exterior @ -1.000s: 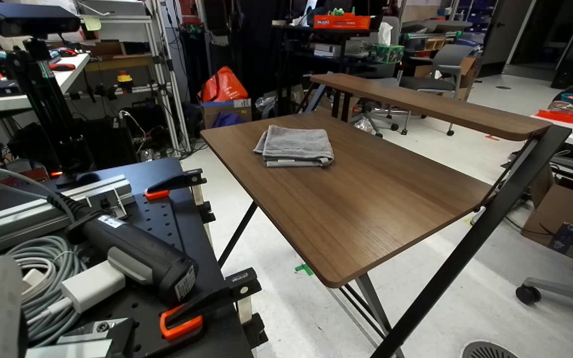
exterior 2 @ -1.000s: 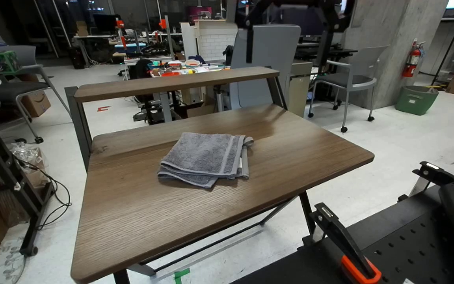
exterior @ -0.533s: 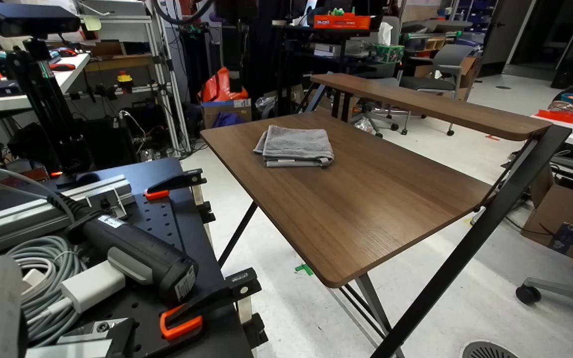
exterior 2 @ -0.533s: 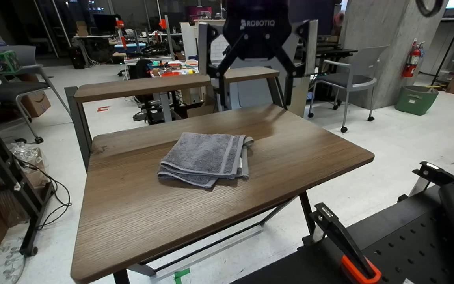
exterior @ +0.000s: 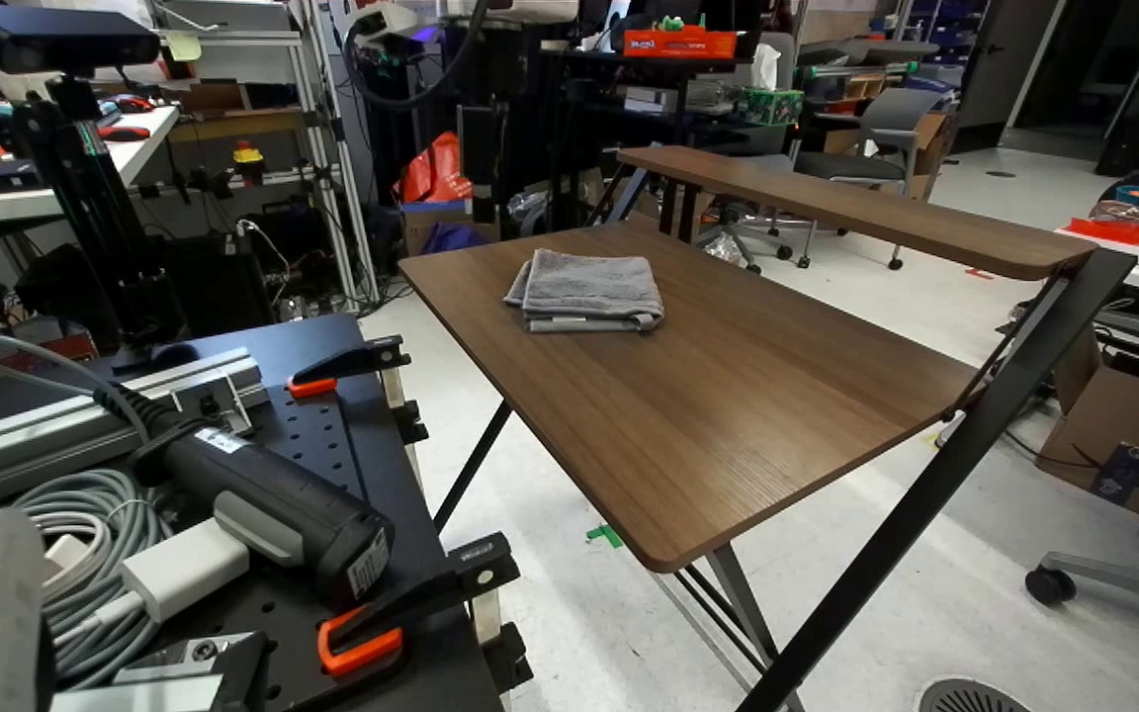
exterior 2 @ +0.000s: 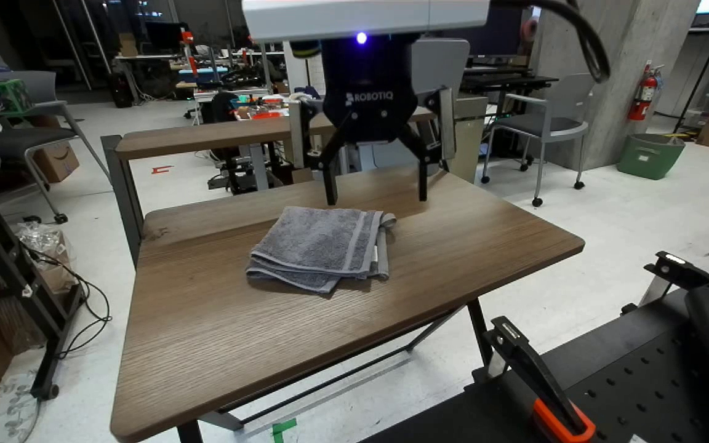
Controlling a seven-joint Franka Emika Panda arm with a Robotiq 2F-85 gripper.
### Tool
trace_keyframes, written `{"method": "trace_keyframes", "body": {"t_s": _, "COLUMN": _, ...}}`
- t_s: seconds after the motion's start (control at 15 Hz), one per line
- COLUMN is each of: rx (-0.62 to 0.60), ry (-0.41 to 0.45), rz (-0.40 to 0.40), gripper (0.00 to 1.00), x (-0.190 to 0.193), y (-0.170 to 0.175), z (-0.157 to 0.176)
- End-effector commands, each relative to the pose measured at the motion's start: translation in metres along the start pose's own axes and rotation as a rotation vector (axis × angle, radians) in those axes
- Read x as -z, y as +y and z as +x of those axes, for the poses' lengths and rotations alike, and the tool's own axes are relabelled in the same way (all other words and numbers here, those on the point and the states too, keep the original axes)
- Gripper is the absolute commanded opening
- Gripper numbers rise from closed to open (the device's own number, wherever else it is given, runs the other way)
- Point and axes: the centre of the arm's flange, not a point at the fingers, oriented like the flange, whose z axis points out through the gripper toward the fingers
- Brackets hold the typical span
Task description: Move the towel to the right
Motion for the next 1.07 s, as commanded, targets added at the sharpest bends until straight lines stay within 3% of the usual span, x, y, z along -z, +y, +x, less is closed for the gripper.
{"method": "trace_keyframes", "body": {"t_s": 0.0, "rx": -0.015, "ry": 0.026, "rz": -0.002, "gripper": 1.0, "x": -0.022, "y": -0.025, "z": 0.016}}
{"method": "trace_keyframes", "body": {"t_s": 1.0, "rx": -0.095, "ry": 0.093, "rz": 0.1, "gripper": 1.0, "x": -0.084, "y": -0.072, "z": 0.07}}
